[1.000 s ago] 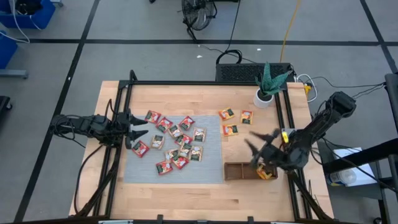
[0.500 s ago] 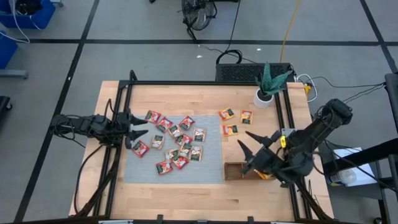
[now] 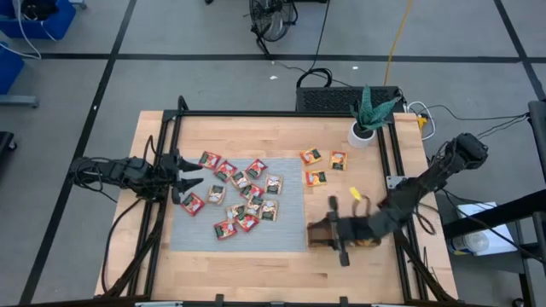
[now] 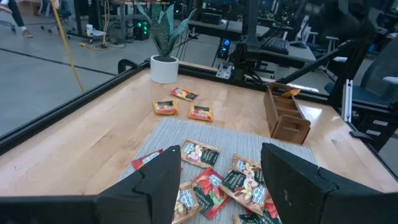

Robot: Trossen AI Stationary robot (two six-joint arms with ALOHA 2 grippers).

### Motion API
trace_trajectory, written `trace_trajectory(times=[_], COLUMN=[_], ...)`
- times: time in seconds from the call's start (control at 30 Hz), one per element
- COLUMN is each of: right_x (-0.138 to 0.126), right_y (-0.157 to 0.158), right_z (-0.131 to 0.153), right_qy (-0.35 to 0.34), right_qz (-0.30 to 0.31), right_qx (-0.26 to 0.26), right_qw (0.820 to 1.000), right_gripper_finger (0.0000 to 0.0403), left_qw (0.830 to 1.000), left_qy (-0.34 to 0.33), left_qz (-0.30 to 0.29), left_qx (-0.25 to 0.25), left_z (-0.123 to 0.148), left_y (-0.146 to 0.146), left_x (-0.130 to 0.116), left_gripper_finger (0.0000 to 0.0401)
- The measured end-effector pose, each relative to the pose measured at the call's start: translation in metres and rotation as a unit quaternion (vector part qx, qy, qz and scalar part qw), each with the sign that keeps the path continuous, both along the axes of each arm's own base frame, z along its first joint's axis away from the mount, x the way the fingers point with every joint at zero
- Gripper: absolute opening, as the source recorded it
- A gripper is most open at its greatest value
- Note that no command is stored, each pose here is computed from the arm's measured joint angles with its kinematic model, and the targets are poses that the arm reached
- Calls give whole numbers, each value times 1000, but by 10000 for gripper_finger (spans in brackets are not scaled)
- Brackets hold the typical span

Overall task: Pick & Place Tea
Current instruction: Put the yellow tea bag into the right section of the wooden organizer

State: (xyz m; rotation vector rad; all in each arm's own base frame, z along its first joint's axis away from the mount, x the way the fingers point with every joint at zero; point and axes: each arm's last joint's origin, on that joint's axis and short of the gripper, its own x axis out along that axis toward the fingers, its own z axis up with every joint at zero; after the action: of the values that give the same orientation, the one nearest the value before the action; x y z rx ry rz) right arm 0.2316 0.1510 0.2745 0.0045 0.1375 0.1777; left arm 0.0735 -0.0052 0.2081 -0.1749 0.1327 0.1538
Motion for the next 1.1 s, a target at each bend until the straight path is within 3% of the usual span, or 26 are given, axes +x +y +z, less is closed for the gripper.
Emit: trace_trajectory(times=[0.13,0.23,0.47,0.67,0.77,0.93,1.1], right_x=[7,5,7,10,9,1,-6], right_y=[-28,-47,-50,-24,-11,3,13], right_z=[-3,0,13,-13,-31,-45,-49], right_qy=[133,266,503,662,709,737,723], right_qz=[-51,-125,-203,-241,-255,-299,-336], right_qx=[50,57,141,177,167,135,115], right_qw=[989,954,828,687,636,591,593], right_gripper_finger=[138,149,179,173,170,169,169], left_qw=[1000,1000,1000,1000,1000,1000,1000], left_qy=[0,0,0,0,0,1,0], left_qz=[0,0,0,0,0,0,0], left_qx=[0,0,0,0,0,0,0], left_z=[0,0,0,0,0,0,0], left_y=[0,0,0,0,0,0,0], left_x=[0,0,0,0,0,0,0], left_gripper_finger=[223,223,223,223,223,223,223])
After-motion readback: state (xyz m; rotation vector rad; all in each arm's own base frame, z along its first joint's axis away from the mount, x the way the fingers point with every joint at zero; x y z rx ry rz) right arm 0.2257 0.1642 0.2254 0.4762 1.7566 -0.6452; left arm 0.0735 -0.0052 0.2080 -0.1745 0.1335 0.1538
